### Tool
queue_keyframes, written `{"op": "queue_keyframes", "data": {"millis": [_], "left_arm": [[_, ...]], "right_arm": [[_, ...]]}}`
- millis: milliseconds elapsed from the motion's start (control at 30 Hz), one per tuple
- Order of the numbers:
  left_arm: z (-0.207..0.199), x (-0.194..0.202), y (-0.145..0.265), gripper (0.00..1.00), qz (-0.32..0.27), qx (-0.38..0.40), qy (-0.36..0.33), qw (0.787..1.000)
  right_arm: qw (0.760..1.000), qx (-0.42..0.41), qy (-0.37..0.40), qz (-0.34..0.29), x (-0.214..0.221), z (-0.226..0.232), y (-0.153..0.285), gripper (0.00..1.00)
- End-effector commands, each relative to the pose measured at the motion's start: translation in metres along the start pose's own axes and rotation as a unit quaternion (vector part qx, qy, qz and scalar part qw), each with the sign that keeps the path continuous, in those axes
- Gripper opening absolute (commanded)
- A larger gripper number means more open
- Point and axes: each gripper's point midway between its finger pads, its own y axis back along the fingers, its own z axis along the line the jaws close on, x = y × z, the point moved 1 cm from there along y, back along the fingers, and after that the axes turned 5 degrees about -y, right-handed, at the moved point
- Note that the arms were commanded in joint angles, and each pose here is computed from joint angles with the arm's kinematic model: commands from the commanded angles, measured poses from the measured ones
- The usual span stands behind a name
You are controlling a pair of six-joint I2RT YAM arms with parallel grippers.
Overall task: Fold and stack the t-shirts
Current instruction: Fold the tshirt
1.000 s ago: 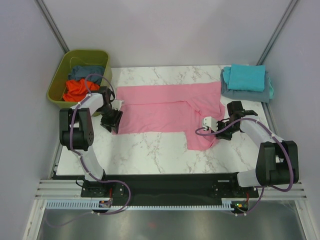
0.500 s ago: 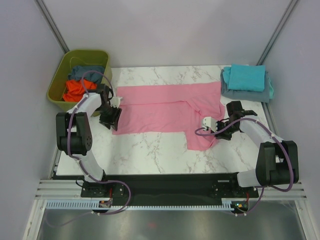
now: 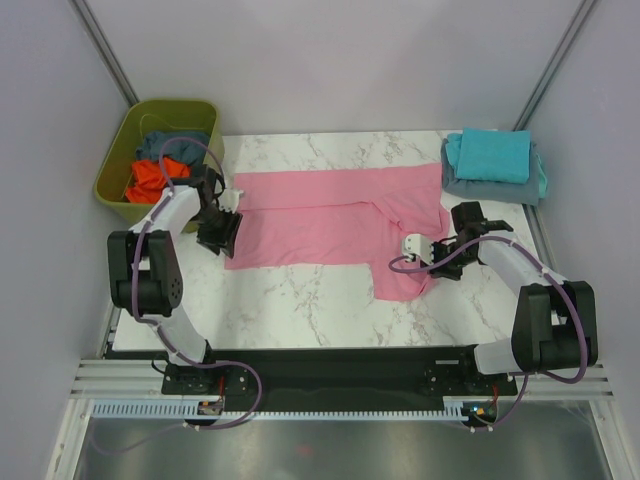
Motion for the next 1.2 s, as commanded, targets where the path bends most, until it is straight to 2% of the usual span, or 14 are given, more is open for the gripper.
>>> {"op": "queue_keyframes", "data": {"millis": [0, 967, 1000, 1033, 1167], "left_arm": [[0.001, -0.005, 0.017, 0.51, -0.025, -0.010, -0.005, 1.000], [-0.003, -0.005, 0.037, 0.51, -0.056, -0.023, -0.010, 0.998], [-0.027, -0.014, 0.037, 0.50, -0.085, 0.047, -0.015, 0.995], [-0.026, -0.018, 0.038, 0.02, -0.094, 0.045, -0.008, 0.995], [-0.026, -0.020, 0.041, 0.02, -0.099, 0.042, -0.010, 0.994]], "right_arm": [[1.000, 0.012, 0.010, -0.011, -0.010, -0.008, 0.004, 0.00], [0.999, 0.015, 0.027, -0.021, -0.020, 0.001, 0.003, 0.00], [0.999, 0.015, 0.027, -0.022, -0.020, 0.001, 0.003, 0.00], [0.999, 0.015, 0.028, -0.022, -0.020, 0.000, 0.003, 0.00], [0.999, 0.015, 0.029, -0.024, -0.023, 0.000, 0.002, 0.00]]}}
